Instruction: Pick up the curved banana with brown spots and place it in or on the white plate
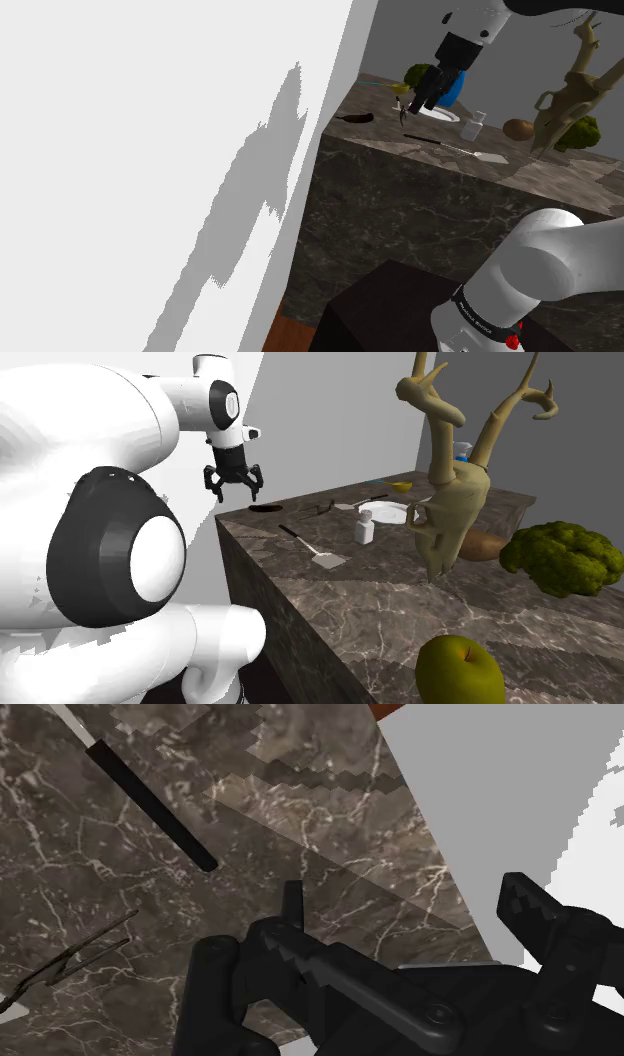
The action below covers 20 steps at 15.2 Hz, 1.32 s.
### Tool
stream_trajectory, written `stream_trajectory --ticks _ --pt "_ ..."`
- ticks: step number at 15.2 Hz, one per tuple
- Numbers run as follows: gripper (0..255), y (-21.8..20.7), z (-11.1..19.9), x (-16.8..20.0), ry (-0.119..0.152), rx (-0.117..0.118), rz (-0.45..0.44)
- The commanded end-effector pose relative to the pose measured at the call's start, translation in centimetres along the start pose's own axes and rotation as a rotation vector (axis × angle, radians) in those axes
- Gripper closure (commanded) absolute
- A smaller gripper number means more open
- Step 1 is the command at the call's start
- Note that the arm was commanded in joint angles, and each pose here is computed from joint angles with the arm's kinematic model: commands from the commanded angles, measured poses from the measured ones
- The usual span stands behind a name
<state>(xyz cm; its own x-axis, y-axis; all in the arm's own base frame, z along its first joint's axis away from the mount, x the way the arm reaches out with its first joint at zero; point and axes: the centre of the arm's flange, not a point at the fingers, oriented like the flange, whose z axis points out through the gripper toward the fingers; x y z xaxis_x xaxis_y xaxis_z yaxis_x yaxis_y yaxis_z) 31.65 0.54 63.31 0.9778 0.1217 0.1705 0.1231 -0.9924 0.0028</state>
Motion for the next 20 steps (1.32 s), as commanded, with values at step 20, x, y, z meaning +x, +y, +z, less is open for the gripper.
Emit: stream_trajectory --ticks 20 --pt "0 1.1 10.4 18.7 -0.133 0.016 -0.766"
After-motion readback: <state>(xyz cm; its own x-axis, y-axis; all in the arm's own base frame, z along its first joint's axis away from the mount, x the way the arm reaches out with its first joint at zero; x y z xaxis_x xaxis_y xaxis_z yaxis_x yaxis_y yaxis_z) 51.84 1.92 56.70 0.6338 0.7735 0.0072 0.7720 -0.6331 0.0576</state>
